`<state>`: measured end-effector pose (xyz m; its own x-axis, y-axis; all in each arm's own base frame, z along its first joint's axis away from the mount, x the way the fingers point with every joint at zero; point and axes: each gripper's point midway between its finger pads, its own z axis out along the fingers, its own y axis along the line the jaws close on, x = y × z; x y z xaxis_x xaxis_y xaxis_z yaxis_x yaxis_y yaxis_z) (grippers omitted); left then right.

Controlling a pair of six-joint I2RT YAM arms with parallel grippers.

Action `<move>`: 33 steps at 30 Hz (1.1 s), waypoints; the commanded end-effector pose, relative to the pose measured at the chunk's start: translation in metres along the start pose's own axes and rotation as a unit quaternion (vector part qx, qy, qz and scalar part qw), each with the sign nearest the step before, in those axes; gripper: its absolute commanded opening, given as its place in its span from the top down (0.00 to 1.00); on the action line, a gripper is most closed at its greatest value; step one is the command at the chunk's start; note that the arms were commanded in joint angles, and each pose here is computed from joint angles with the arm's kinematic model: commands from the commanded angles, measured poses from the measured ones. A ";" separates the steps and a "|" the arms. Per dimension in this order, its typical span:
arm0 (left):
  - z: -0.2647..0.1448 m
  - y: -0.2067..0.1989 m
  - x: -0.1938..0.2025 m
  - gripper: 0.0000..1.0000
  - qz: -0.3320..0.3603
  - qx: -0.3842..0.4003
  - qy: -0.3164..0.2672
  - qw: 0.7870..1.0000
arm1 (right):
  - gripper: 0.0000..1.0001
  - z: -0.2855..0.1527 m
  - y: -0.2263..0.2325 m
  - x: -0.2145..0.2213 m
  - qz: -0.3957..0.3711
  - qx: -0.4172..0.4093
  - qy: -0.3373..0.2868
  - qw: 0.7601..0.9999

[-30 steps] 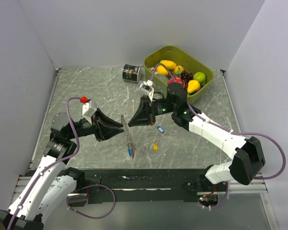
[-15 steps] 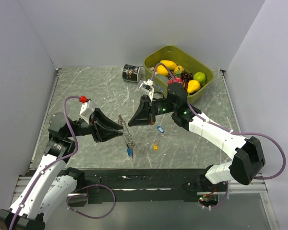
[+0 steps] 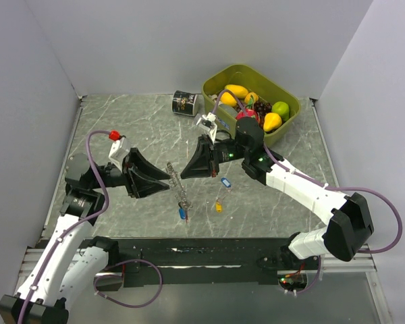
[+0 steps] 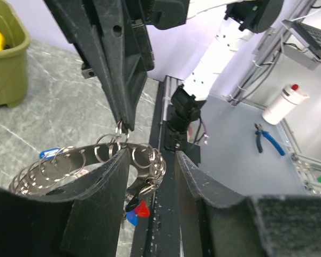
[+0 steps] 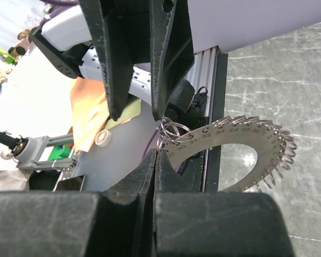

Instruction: Put the keys on the keyring

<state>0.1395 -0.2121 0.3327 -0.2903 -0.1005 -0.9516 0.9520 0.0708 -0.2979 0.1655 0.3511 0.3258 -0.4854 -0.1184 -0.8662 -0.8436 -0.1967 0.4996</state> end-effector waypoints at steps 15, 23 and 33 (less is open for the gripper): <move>-0.001 -0.013 -0.012 0.51 0.023 0.023 0.006 0.999 | 1.00 -0.003 0.015 -0.021 -0.054 -0.010 -0.025 0.998; -0.002 -0.023 -0.018 0.47 0.020 0.037 0.022 0.999 | 1.00 -0.002 0.014 -0.021 -0.050 -0.011 -0.025 0.998; 0.002 -0.007 -0.012 0.33 -0.003 0.007 0.025 1.000 | 1.00 -0.001 0.012 -0.020 -0.046 -0.012 -0.024 0.999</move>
<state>0.1323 -0.2118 0.3397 -0.3267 -0.0498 -0.9438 0.9436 0.0399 -0.3287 0.1656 0.3513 0.3278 -0.4829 -0.1124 -0.8684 -0.8450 -0.2001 0.4959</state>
